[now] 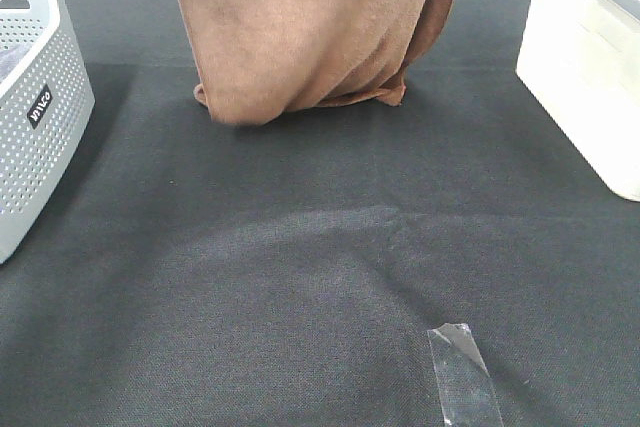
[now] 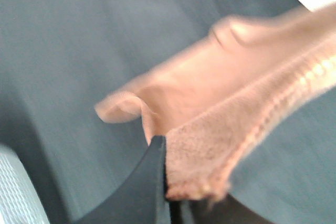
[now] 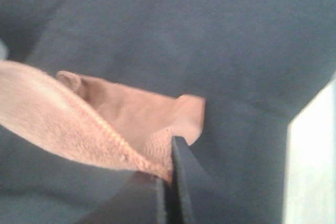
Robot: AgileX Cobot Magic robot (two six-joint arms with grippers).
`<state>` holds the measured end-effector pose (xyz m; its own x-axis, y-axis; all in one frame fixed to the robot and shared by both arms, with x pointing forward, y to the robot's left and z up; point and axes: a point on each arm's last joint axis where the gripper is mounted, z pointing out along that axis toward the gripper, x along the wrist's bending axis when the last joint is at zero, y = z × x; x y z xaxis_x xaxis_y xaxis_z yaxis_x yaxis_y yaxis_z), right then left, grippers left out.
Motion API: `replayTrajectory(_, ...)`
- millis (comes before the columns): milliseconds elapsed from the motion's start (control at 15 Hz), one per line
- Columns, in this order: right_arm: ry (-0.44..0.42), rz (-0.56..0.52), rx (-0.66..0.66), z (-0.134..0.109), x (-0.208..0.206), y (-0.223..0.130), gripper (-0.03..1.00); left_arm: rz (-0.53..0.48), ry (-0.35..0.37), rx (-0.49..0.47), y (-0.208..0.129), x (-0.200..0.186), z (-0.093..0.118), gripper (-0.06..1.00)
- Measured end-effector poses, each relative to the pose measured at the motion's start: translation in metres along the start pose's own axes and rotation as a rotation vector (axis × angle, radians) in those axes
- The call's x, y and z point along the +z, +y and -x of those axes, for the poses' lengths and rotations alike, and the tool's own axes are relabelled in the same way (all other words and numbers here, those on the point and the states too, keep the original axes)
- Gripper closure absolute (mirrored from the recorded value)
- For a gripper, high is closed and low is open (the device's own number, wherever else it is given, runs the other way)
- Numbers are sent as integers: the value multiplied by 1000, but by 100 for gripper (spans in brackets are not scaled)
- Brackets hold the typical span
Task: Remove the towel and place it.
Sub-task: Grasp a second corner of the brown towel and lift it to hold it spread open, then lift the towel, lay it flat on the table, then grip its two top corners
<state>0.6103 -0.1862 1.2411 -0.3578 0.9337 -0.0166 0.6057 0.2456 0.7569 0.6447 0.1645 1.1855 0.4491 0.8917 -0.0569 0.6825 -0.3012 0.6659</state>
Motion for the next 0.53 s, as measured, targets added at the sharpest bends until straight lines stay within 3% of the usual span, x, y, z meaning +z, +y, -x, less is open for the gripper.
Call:
replayTrajectory(200,39,-73,18,-6,-19,-27,97,-94,-14,-20,-33,-17,6,94)
replayTrajectory(533,109,-258,61,-19,-50,-113,97,-196,-76,-63,-108,-64,26,94)
